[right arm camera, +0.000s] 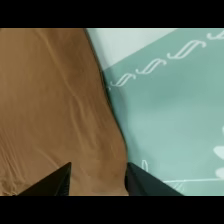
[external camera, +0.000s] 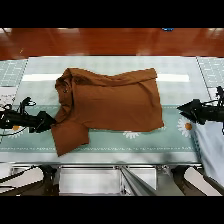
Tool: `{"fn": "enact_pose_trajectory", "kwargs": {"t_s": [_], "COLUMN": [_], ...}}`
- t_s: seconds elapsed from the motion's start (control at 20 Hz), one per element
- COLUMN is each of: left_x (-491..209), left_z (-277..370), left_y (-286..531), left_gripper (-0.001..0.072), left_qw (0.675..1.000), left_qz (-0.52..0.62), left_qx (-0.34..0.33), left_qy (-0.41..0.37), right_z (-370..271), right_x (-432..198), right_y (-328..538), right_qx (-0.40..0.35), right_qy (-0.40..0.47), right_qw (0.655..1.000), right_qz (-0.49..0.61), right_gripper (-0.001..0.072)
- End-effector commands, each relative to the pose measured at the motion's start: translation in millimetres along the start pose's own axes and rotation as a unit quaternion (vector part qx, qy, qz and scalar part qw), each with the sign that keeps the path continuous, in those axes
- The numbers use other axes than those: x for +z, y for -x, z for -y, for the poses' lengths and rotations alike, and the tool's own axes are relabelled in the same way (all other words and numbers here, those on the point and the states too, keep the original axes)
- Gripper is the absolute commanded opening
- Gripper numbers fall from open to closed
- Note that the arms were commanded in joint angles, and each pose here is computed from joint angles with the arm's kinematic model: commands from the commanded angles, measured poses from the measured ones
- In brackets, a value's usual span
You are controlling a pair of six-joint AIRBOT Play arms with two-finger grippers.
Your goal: Fold the shirts.
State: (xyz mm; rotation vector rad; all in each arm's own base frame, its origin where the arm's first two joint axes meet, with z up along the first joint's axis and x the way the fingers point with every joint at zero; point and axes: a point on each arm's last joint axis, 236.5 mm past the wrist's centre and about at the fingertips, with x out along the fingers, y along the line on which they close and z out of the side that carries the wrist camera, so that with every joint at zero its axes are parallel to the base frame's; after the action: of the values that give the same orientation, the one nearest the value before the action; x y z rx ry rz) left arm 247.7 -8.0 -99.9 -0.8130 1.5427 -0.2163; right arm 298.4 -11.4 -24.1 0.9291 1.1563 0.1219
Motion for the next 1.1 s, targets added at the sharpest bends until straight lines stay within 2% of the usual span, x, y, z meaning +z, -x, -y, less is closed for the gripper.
{"fn": "enact_pose_trajectory", "kwargs": {"t_s": [0.0,0.15,0.2,0.3,0.4,0.7,1.05], "left_x": [-9.7,-0.5,0.7,-2.5,-3.6,-3.1,-0.1], "left_z": [3.7,2.0,3.4,9.3,13.5,13.4,13.3], "left_y": [-5.7,-9.2,-12.6,-20.0,-23.8,-24.3,-24.1], "left_gripper": [0.0508,0.0504,0.0425,0.0015,0.0019,0.0019,0.002], "left_qw": [1.0,1.0,1.0,0.999,0.999,0.999,0.999], "left_qz": [-0.02,-0.002,0.0,-0.009,-0.013,-0.012,-0.005], "left_qx": [-0.004,0.007,0.011,0.017,0.021,0.022,0.023], "left_qy": [-0.017,-0.016,-0.017,-0.035,-0.045,-0.046,-0.046], "right_z": [0.1,0.4,1.9,15.2,31.4,36.1,-1.0], "right_x": [-7.6,-7.5,-7.5,-14.2,-32.8,-87.3,-80.9], "right_y": [-1.8,-1.8,-2.1,-5.1,-10.6,-33.5,-101.3], "right_qx": [0.006,0.005,0.002,-0.019,-0.041,-0.038,0.001], "right_qy": [-0.002,-0.002,-0.002,-0.008,-0.018,-0.033,-0.04], "right_qw": [1.0,1.0,1.0,1.0,0.998,0.991,0.99], "right_qz": [-0.008,-0.008,-0.008,-0.017,-0.043,-0.126,-0.138], "right_gripper": [0.0408,0.0408,0.0407,0.0407,0.0407,0.0407,0.0407]}}
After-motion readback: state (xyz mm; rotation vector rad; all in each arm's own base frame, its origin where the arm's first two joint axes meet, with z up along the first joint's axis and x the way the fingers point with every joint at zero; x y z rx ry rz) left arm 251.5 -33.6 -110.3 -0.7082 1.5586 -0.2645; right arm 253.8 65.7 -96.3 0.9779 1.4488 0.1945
